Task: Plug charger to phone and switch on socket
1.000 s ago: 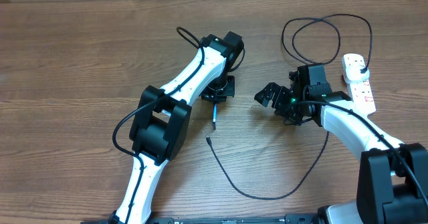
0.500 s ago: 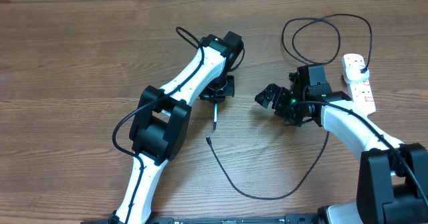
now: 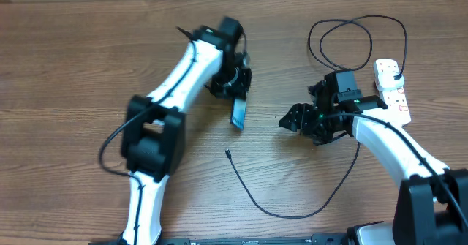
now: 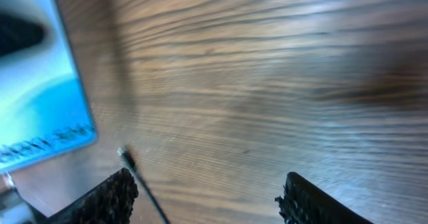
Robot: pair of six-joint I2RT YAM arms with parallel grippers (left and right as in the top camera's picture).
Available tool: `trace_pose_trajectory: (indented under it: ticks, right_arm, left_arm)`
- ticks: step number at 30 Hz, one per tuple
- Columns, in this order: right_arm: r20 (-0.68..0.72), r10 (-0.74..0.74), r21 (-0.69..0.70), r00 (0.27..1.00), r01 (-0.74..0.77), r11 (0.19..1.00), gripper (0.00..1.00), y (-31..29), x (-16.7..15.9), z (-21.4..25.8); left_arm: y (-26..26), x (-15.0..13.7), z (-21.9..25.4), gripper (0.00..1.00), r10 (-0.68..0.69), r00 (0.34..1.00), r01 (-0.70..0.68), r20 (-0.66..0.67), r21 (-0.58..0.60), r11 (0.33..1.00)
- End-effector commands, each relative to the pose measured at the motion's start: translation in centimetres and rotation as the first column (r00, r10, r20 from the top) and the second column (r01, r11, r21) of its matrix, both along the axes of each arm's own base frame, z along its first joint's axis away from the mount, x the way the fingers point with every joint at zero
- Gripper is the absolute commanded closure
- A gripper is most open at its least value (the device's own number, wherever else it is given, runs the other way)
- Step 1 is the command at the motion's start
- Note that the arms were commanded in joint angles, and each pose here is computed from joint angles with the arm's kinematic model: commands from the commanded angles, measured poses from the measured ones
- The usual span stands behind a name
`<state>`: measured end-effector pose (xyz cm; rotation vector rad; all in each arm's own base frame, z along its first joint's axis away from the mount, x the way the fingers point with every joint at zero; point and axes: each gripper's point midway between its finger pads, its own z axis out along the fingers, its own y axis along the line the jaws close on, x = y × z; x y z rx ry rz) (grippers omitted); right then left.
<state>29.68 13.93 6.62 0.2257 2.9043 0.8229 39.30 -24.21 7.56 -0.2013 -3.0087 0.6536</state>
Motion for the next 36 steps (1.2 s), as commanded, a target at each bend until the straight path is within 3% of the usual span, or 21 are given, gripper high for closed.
trace_pose_trajectory:
  ticks: [1, 6, 18, 23, 28, 36]
  right_arm:
    - [0.119, 0.133, -0.01, 0.984, -0.133, 0.991, 0.3, 2.5, 0.1, 2.7]
    - [0.136, 0.251, -0.148, 0.958, -0.231, 0.962, 0.3, 5.0, -1.6, 1.7]
    - [0.11, 0.491, -0.454, 0.864, -0.396, 0.798, 0.3, 8.4, -5.7, -1.4]
    - [-0.002, 0.587, -0.5, 0.809, -0.509, 0.701, 0.25, 8.3, -7.7, -4.0]
    - [-0.089, 0.633, -0.466, 0.769, -0.594, 0.655, 0.25, 8.6, -9.4, -6.1]
    - [-0.06, 0.708, -0.398, 0.704, -0.667, 0.63, 0.25, 10.7, -9.7, -4.9]
  left_arm:
    - [0.1, 0.6, 8.1, 0.96, 0.006, 0.993, 0.017, 0.116, -0.197, 0.98]
    - [3.9, 2.1, 11.4, 0.96, 0.106, 0.983, -0.063, 0.152, -0.265, 0.962]
    - [7.2, 1.7, 11.4, 0.96, 0.172, 0.983, -0.146, 0.068, -0.28, 0.949]
    - [7.1, 1.7, 11.4, 0.96, 0.17, 0.983, -0.145, 0.068, -0.279, 0.949]
    - [7.4, 1.8, 11.2, 0.96, 0.173, 0.982, -0.148, 0.074, -0.263, 0.953]
    - [7.5, 1.8, 11.2, 0.96, 0.174, 0.982, -0.149, 0.076, -0.256, 0.955]
